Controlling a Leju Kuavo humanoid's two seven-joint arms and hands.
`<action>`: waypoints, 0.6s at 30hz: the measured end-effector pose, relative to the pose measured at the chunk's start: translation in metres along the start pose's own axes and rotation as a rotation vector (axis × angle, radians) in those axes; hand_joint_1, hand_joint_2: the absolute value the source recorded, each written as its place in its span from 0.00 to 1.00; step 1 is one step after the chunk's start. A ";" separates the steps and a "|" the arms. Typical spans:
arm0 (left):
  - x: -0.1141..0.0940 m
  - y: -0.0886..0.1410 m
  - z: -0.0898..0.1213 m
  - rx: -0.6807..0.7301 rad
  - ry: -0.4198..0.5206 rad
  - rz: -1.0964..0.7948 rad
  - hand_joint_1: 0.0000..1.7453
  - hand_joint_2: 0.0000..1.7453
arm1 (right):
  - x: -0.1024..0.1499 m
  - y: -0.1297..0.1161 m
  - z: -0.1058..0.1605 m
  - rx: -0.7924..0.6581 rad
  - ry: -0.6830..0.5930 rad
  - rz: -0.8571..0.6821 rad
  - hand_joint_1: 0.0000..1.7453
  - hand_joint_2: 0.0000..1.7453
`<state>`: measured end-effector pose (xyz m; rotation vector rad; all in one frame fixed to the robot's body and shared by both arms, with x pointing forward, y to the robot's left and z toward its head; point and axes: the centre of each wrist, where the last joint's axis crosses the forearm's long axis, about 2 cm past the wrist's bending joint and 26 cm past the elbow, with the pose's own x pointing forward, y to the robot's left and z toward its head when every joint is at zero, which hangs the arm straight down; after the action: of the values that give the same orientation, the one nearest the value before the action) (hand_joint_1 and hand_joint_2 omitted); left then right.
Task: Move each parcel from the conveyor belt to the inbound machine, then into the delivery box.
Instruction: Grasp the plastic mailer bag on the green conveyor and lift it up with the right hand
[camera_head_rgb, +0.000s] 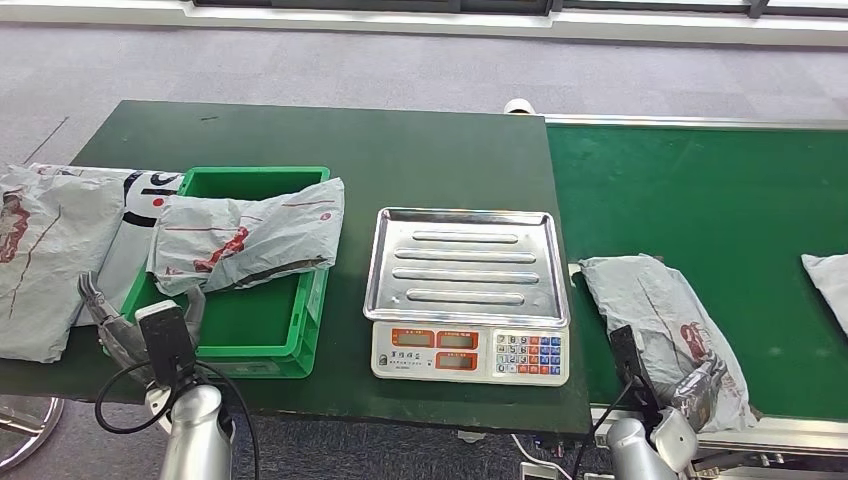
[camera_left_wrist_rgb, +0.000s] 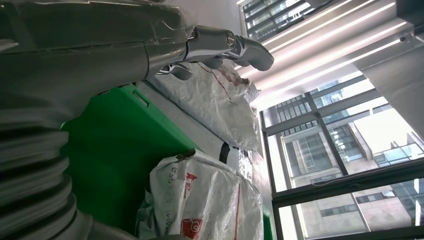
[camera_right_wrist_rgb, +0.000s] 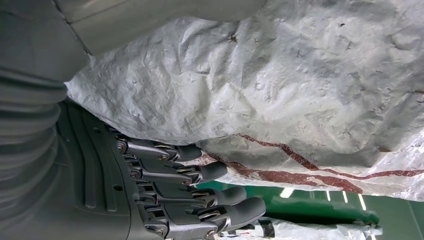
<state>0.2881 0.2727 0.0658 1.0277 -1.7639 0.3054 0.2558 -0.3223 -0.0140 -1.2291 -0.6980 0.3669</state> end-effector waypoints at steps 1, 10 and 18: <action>0.000 0.000 0.000 0.000 0.000 0.000 0.00 1.00 | 0.000 0.000 0.000 0.000 0.000 0.000 0.00 1.00; 0.000 0.000 0.000 0.001 -0.001 0.000 0.00 1.00 | 0.000 0.000 0.000 0.000 0.000 0.000 0.00 1.00; 0.000 0.000 0.000 0.001 -0.001 0.000 0.00 1.00 | 0.000 0.001 0.000 0.003 0.001 0.001 1.00 1.00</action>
<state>0.2881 0.2729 0.0660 1.0287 -1.7644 0.3055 0.2555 -0.3219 -0.0145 -1.2268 -0.6956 0.3681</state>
